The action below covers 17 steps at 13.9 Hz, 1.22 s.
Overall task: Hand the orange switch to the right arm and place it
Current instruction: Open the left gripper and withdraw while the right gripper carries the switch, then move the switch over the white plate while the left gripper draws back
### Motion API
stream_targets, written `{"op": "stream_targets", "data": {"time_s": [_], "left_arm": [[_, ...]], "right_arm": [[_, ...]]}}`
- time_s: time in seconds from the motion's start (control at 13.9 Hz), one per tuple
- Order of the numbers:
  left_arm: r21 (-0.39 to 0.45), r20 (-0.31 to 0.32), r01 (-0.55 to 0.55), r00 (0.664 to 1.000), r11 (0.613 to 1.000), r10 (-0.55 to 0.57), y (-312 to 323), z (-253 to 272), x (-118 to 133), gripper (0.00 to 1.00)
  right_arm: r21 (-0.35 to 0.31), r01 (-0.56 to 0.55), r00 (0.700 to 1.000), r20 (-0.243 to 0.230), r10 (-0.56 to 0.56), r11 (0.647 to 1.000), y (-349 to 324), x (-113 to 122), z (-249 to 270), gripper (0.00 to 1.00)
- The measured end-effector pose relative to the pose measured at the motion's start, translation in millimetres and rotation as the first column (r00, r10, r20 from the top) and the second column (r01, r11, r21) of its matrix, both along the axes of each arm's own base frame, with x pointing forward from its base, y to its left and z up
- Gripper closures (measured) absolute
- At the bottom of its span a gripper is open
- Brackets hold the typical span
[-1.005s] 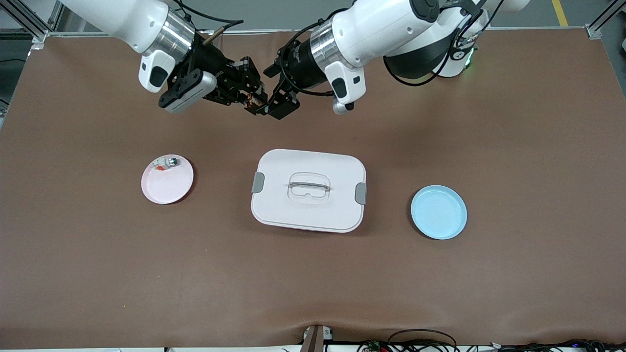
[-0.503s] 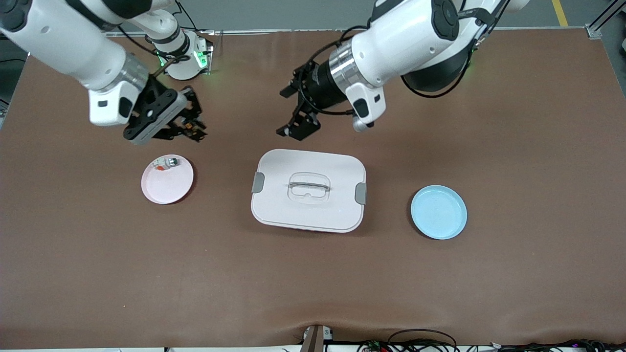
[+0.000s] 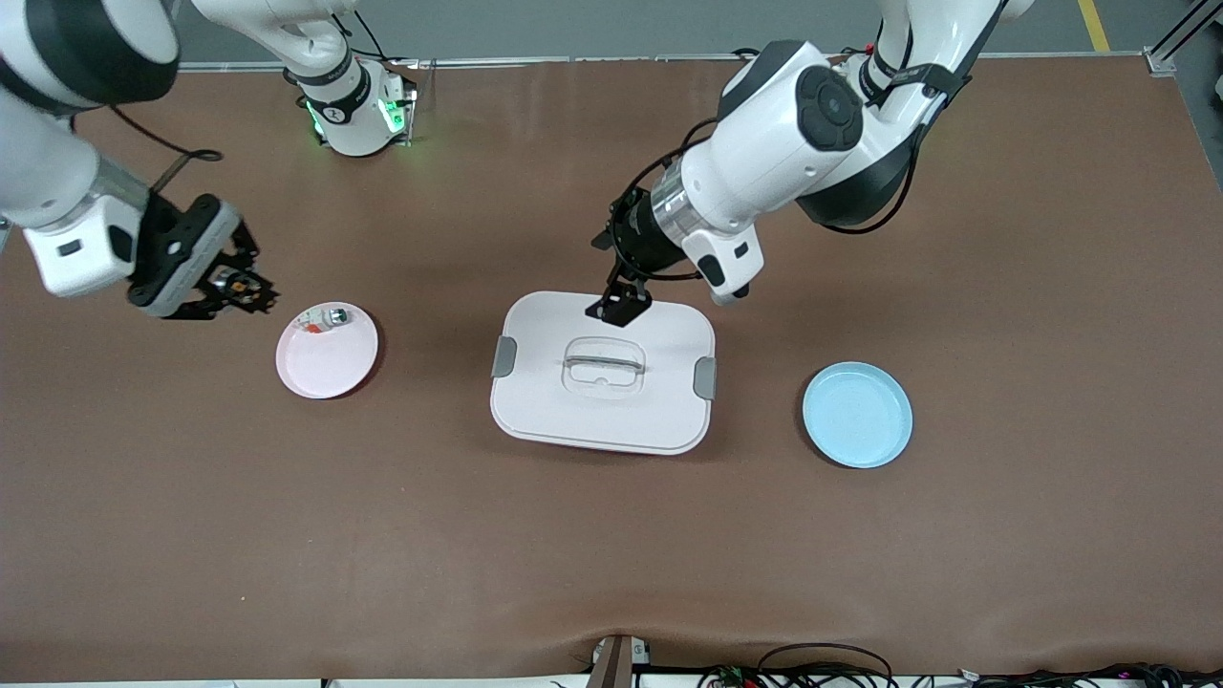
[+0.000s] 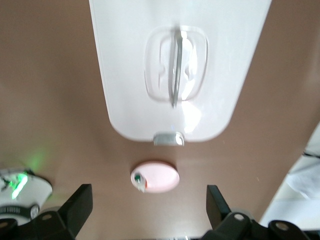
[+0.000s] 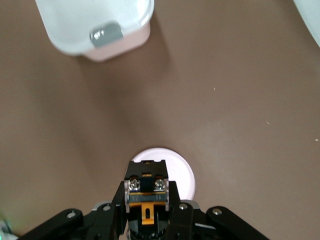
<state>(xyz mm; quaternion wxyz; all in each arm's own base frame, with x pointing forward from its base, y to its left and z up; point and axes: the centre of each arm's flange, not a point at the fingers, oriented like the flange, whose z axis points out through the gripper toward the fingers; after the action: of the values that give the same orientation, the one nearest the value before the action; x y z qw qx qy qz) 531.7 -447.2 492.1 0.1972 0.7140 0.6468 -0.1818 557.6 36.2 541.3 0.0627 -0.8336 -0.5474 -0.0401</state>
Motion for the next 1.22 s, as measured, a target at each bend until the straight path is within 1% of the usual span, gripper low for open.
{"op": "stream_targets", "data": {"time_s": [0.14,0.29,0.43,0.57,0.65,0.79,1.01,1.08,1.15,1.22], "left_arm": [[0.040,0.015,0.032,0.999,0.999,-0.032,13,-26,3,0.00],[0.072,0.043,0.040,0.998,0.997,-0.043,32,-45,10,0.00],[0.094,0.073,0.060,0.995,0.994,-0.067,57,-56,20,0.00],[0.122,0.130,0.143,0.979,0.982,-0.159,84,-58,28,0.00],[0.142,0.165,0.207,0.959,0.968,-0.229,96,-58,30,0.00],[0.190,0.217,0.340,0.900,0.921,-0.377,117,-66,31,0.00],[0.253,0.261,0.474,0.806,0.843,-0.531,151,-76,36,0.00],[0.278,0.275,0.507,0.772,0.816,-0.573,163,-76,39,0.00],[0.316,0.284,0.540,0.730,0.780,-0.621,174,-75,42,0.00],[0.365,0.284,0.576,0.679,0.731,-0.677,185,-76,45,0.00]], "right_arm": [[-0.056,-0.084,0.996,-0.018,0.083,0.995,-21,5,-16,0.66],[-0.106,-0.123,0.992,-0.047,0.118,0.987,-24,7,-31,0.66],[-0.119,-0.142,0.989,-0.062,0.136,0.983,-23,5,-47,0.66],[-0.124,-0.153,0.988,-0.049,0.148,0.980,-25,3,-72,0.66],[-0.126,-0.158,0.987,-0.038,0.154,0.979,-27,2,-89,0.66],[-0.131,-0.159,0.987,-0.015,0.158,0.979,-33,-6,-126,0.66],[-0.139,-0.153,0.987,0.024,0.157,0.979,-34,-20,-169,0.66],[-0.141,-0.152,0.986,0.039,0.159,0.978,-34,-23,-177,0.66],[-0.144,-0.153,0.986,0.051,0.161,0.978,-33,-26,-183,0.66],[-0.146,-0.153,0.985,0.063,0.163,0.977,-32,-28,-189,0.66]]}}
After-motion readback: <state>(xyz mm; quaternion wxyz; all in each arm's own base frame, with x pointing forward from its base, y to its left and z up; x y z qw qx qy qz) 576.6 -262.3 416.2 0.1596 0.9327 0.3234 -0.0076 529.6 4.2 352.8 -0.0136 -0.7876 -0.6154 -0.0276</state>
